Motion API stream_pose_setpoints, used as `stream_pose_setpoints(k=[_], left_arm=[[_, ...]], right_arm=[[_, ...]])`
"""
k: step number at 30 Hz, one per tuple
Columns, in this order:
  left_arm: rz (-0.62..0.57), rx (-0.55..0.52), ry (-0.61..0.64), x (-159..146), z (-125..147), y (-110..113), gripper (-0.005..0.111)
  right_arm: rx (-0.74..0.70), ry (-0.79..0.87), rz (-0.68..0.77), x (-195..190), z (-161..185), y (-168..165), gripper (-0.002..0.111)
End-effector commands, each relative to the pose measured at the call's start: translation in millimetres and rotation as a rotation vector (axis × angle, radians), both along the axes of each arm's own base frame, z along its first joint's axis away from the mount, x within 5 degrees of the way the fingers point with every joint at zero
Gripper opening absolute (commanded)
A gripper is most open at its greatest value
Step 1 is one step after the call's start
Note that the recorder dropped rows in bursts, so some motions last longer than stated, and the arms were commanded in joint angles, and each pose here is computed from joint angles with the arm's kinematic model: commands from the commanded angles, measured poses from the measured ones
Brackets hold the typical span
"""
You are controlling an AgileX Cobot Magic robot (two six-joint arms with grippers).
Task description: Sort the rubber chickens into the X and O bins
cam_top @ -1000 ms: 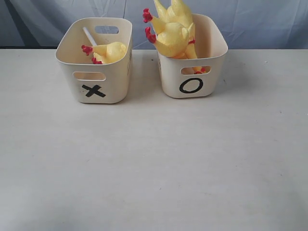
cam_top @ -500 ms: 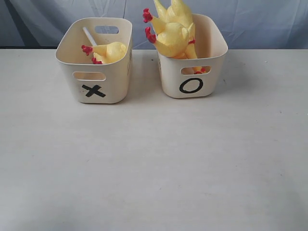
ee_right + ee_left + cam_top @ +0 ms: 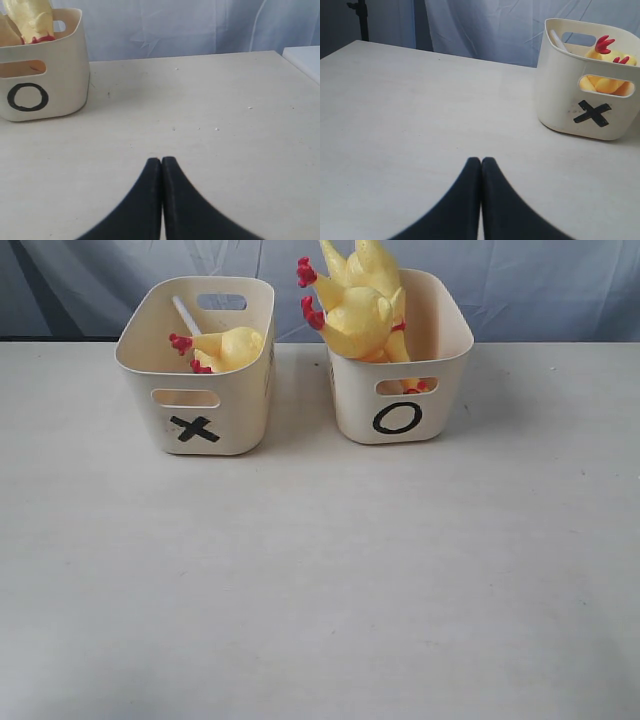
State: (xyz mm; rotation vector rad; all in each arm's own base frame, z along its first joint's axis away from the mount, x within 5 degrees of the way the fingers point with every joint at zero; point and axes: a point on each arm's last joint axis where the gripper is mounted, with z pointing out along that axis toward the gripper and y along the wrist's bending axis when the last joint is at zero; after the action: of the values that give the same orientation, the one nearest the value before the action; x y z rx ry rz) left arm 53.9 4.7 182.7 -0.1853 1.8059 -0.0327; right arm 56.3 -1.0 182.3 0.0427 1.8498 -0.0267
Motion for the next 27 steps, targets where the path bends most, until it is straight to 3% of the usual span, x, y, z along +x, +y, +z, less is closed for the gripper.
stream_pose_setpoints(k=[1, 27], left_arm=[[-0.007, -0.003, -0.017, 0.0, 2.0, -0.5, 0.0], [-0.007, -0.003, -0.017, 0.0, 2.0, -0.5, 0.0]], right_arm=[[-0.004, -0.008, 0.002, 0.1, -0.2, 0.0, -0.001], [0.029, -0.013, 0.06, 0.2, 0.2, 4.2, -0.001]])
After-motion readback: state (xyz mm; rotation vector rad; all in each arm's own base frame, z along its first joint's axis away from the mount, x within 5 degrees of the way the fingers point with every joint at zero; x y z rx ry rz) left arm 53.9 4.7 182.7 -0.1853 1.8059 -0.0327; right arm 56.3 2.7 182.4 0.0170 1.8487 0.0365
